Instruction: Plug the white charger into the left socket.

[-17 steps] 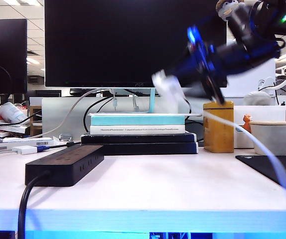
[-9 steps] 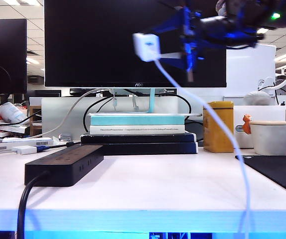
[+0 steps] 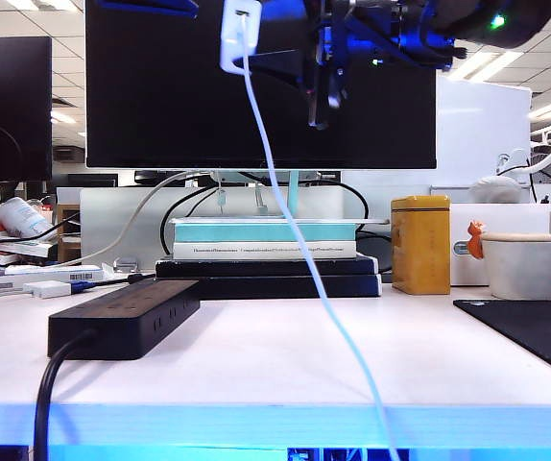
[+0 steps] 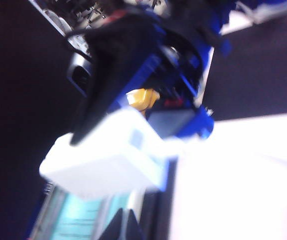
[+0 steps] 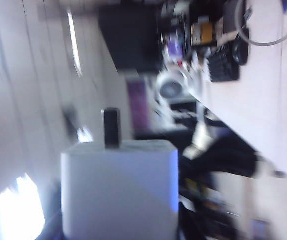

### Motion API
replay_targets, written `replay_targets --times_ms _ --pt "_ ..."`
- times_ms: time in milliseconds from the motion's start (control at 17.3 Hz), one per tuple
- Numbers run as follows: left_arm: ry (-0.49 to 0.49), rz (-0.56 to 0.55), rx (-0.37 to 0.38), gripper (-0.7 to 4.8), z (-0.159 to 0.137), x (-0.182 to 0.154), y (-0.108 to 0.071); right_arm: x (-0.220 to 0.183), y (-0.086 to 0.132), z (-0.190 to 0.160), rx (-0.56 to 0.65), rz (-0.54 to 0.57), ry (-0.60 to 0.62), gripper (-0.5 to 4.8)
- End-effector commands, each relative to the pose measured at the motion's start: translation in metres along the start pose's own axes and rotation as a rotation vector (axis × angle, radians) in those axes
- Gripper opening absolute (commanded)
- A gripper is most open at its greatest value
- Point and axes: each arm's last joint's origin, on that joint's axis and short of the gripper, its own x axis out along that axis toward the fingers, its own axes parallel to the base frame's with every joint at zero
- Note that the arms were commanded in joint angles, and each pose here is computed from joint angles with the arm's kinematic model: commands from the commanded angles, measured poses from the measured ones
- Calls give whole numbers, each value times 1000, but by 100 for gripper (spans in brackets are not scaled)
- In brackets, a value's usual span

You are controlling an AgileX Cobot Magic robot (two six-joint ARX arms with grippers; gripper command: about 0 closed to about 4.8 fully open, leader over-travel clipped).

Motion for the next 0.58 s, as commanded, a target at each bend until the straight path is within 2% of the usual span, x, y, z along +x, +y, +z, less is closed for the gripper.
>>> replay_targets --times_ms 58,116,174,463,579 --pt "-6 29 68 113 3 -1 3 0 10 -2 74 55 -36 80" --pt "-7 51 85 255 4 -1 5 0 10 -2 105 56 -33 80" --pt "-15 62 118 311 5 -1 6 0 10 -2 118 57 -31 81" --pt "-10 70 403 309 5 -1 7 1 16 -6 146 97 13 81" --pt "-17 86 475 309 6 -1 9 3 16 -8 173 92 30 80"
